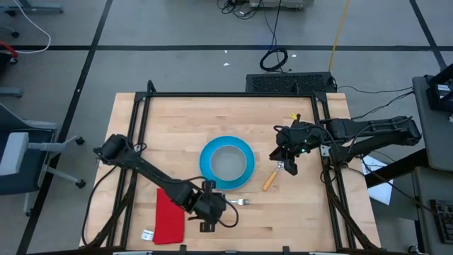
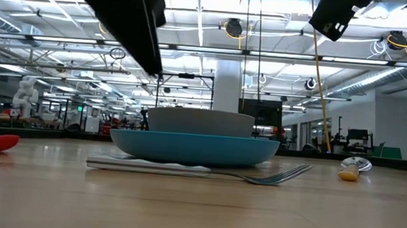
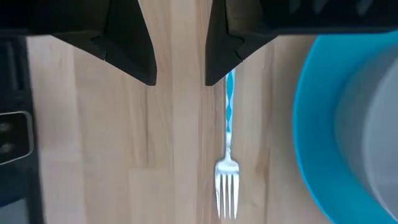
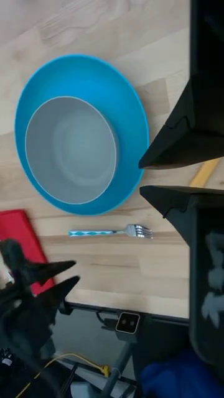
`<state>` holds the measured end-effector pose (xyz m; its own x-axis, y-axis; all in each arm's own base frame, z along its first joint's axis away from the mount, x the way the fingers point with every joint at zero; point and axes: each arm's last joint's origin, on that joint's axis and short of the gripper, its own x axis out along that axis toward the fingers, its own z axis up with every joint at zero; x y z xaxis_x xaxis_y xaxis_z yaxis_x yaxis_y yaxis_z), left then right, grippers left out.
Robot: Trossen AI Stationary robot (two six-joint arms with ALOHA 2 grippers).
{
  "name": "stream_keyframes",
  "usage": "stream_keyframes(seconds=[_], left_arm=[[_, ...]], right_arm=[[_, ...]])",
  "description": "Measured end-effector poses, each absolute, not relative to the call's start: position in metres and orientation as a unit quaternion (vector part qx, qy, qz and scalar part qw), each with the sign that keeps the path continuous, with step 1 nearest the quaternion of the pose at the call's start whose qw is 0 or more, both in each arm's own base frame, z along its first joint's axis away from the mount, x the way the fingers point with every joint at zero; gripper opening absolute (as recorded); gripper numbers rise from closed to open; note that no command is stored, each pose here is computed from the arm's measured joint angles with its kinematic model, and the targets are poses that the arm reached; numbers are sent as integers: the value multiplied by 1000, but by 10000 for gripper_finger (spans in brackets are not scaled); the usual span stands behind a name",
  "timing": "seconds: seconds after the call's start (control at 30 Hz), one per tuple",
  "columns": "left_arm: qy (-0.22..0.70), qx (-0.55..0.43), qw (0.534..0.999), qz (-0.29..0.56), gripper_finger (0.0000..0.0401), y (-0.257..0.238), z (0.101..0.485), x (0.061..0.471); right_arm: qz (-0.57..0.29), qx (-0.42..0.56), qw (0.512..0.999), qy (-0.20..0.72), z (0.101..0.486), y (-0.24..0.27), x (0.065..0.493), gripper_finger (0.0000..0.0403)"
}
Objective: Set table place
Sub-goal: Put the blue fork to the left of the blue plate
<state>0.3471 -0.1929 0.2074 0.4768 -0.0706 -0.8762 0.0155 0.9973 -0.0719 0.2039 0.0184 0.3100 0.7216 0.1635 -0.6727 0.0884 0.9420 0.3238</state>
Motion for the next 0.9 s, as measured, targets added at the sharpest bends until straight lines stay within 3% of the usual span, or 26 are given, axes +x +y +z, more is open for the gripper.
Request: stream_keyframes(seconds=[0.33,0.9], left_arm=[[549,-56,833,-30,141,-173,188,362],[538,-65,839,-45,141,-177,186,366]], right_arm=[[38,160,912,375,310,25,203,45],[46,146,916,372,311,26,204,45]])
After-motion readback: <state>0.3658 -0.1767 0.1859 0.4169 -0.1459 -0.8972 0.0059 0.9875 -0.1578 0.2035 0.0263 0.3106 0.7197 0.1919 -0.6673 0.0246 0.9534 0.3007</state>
